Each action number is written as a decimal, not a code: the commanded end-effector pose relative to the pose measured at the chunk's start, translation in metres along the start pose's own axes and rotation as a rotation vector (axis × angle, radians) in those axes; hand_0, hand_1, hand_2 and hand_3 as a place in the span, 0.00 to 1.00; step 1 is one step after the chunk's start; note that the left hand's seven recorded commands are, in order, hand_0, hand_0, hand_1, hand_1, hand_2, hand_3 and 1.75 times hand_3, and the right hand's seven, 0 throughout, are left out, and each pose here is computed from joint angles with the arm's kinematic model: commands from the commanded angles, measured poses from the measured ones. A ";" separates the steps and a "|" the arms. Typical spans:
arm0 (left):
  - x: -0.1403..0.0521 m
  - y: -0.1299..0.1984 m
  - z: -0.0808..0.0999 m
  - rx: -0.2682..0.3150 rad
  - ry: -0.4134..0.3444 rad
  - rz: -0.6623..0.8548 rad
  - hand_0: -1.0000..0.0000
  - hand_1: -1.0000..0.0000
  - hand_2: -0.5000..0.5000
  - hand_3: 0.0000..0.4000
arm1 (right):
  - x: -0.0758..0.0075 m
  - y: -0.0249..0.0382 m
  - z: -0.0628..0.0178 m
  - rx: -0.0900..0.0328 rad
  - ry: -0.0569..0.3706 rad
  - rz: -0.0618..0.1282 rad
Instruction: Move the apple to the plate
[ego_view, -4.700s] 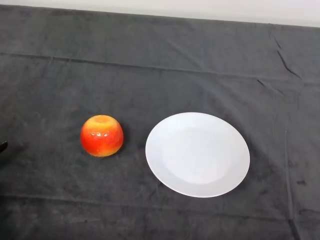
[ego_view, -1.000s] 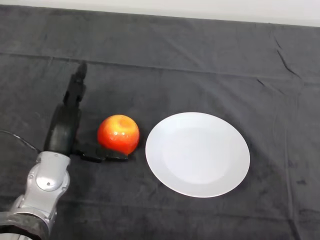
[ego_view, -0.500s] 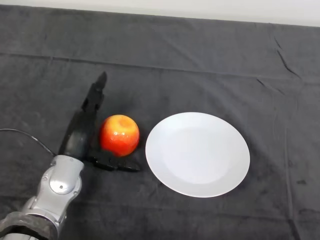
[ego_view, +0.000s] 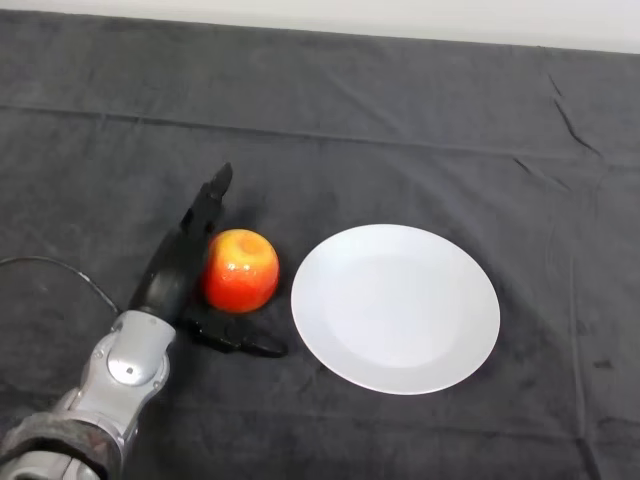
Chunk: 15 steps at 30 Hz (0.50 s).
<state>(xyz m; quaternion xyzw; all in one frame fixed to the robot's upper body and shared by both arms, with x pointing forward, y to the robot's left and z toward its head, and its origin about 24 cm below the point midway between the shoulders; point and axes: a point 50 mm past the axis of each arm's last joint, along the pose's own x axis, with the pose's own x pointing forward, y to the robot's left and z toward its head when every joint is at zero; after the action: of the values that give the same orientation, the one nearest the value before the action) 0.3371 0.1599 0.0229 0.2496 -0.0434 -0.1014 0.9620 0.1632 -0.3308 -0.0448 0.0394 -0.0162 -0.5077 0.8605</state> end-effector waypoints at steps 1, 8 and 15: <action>0.011 0.009 0.007 0.062 0.004 -0.014 0.00 0.00 0.50 1.00 | -0.0708 -0.0175 -0.0546 -0.048 0.324 -0.038; 0.020 0.017 0.017 0.083 -0.020 0.002 0.00 0.00 0.50 1.00 | -0.0708 -0.0175 -0.0545 -0.048 0.324 -0.038; 0.032 0.023 0.039 0.098 -0.093 0.027 0.00 0.00 0.50 1.00 | -0.0708 -0.0175 -0.0545 -0.048 0.324 -0.038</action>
<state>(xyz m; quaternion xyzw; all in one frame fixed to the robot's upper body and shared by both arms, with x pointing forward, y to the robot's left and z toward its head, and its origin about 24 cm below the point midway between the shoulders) 0.3541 0.1570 0.0439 0.2760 -0.0597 -0.1019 0.9539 0.1633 -0.3309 -0.0447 0.0393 -0.0163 -0.5076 0.8606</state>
